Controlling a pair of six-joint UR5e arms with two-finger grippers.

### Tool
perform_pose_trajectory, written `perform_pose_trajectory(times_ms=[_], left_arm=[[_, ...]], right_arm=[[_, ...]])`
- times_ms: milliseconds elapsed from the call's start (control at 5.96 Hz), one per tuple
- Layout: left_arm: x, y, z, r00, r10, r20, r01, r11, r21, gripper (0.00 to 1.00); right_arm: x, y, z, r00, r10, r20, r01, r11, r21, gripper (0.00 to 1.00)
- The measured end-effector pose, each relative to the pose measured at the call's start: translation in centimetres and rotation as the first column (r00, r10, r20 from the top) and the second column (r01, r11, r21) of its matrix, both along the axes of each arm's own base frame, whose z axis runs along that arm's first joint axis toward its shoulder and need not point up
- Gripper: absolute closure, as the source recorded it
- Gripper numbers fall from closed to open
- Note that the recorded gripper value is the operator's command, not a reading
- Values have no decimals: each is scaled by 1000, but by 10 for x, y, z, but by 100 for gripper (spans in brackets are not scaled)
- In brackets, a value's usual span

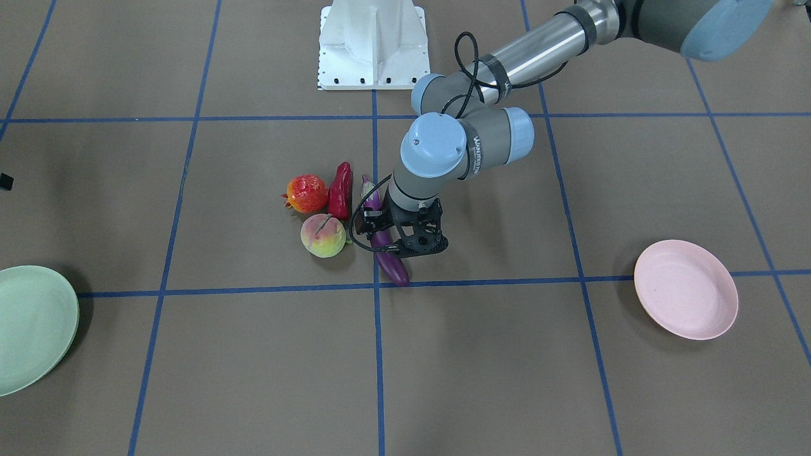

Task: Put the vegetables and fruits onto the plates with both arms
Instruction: 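Move the left gripper over the purple eggplant and lower it, then close the left gripper on the eggplant's stem end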

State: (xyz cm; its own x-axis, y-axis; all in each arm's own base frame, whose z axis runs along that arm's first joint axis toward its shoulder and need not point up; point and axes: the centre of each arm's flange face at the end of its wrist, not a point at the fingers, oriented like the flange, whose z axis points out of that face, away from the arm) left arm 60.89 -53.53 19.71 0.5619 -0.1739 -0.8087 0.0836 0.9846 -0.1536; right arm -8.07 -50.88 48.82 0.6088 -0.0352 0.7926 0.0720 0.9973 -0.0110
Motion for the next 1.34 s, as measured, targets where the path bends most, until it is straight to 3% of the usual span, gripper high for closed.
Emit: perform_pose_trajectory(times_ms=[335,503,839,1342], left_arm=[[25,12,6,999,-5,35,4,1000,18,30],[34,19,10,999,-1,46,0,1000,22,99],[37,20,11,999,-1,46,0,1000,24,100],[-2,-1,-20,997,-72,-24,73,997,27,100]], right_arm=[[0,0,1,1000,0,0,0,1000,-4,0],[0,0,1,1000,-1,1,1,1000,-4,0],[0,0,-1,1000,-1,3,1,1000,1,0],[-3,-5,-11,1000,-4,8,4,1000,19,0]])
